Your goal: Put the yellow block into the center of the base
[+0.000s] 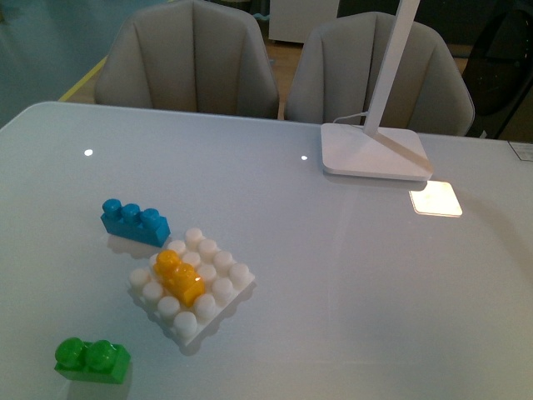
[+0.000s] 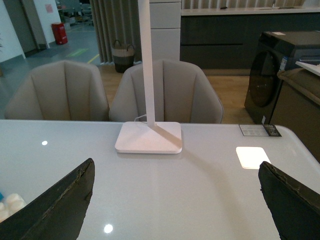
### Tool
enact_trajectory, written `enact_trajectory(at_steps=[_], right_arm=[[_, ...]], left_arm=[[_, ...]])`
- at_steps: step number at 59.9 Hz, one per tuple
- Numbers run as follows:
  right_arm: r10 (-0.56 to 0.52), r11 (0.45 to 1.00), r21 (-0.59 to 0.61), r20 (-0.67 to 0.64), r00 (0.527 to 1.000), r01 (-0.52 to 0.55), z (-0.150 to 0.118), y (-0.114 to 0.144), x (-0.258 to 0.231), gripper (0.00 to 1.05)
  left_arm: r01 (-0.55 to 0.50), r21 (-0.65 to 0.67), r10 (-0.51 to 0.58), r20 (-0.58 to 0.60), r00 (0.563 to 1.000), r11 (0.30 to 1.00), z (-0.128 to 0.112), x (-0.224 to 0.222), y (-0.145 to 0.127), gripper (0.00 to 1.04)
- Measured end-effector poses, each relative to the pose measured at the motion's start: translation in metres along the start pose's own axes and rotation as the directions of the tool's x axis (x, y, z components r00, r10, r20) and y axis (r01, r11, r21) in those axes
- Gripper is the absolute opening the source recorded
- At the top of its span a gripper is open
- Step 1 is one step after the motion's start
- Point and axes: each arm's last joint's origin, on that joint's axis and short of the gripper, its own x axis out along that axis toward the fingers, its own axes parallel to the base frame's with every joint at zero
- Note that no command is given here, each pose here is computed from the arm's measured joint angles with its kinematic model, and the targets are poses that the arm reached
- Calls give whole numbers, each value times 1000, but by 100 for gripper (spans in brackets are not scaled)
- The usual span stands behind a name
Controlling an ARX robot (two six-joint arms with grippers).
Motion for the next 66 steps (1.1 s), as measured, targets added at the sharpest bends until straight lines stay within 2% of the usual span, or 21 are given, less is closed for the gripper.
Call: enact_trajectory(at_steps=[39, 43, 66], right_arm=[[0, 1000, 0, 0, 1000, 0, 0, 0, 0, 96], [0, 1000, 0, 0, 1000, 0, 0, 0, 0, 96], [0, 1000, 0, 0, 1000, 0, 0, 0, 0, 96]], left_arm=[[0, 0, 0, 1, 1000, 1000, 0, -15, 0, 3], [0, 0, 0, -32, 999, 1000, -4, -21, 0, 3], [0, 0, 0, -3, 1000, 1000, -2, -26, 0, 3]])
